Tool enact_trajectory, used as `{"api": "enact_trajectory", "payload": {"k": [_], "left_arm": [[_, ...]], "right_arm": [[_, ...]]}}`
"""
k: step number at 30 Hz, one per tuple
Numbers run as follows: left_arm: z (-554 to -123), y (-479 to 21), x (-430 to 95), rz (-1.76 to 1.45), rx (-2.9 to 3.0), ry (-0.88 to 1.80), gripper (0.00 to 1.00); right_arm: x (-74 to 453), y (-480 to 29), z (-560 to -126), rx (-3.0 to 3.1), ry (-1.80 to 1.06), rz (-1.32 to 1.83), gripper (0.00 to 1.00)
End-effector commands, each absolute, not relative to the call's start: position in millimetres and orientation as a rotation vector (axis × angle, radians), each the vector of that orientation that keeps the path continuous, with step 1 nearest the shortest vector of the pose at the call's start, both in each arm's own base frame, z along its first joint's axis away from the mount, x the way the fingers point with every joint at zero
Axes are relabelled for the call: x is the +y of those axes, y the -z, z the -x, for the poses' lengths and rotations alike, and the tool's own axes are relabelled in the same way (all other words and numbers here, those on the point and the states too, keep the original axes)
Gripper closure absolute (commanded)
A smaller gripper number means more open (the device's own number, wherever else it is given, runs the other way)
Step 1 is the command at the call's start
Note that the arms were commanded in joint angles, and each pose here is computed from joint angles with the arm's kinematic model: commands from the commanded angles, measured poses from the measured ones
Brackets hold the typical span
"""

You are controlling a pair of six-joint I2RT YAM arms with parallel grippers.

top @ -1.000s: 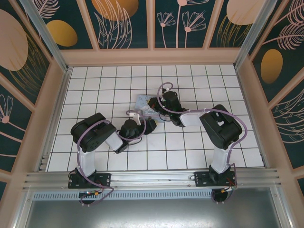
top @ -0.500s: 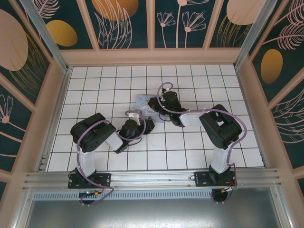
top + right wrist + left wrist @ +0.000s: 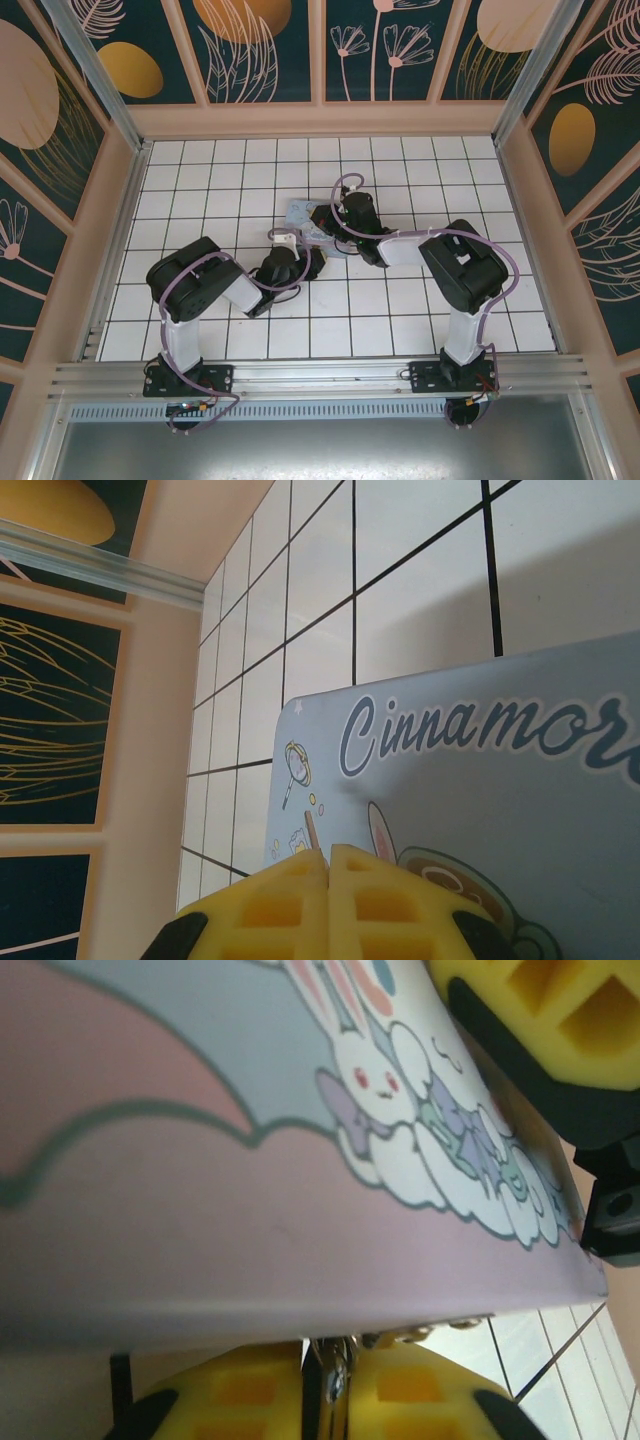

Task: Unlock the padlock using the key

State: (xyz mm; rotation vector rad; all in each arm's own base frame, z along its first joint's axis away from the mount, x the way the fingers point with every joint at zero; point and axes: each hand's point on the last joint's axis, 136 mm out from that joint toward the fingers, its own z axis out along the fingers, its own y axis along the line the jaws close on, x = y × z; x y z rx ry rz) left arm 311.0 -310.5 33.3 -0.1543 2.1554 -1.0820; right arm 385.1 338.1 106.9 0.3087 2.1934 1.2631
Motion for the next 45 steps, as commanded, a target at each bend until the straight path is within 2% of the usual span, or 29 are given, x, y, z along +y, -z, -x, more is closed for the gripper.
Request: {"api": "enact_trajectory", "payload": {"k": [1, 3, 11, 21, 33, 45], "left_arm": [[-300, 2, -294, 0.168, 2.308, 0.95, 0.95], [-299, -1, -295, 0.159, 2.32, 0.957, 1.0], [-291, -13, -301, 0.088, 2.385, 0.981, 1.0], [-281, -17, -307, 0.017, 2.433, 1.09, 1.0], [-275, -36, -314, -0.03, 2.453, 1.244, 1.0], [-271, -60, -328, -0.028, 2.42, 1.454, 1.0]], "right_arm": [[342, -80, -377, 2.307, -1.218, -0.306, 1.0], [342, -89, -382, 2.292, -1.219, -0.3, 1.0], [325, -151, -398, 2.181, -1.223, -0.241, 1.0], [300, -183, -342, 2.086, -1.344, -0.11, 1.0], [269, -144, -255, 2.085, -1.406, -0.202, 1.0], [252, -103, -223, 2.1, -1.368, -0.363, 1.0]]}}
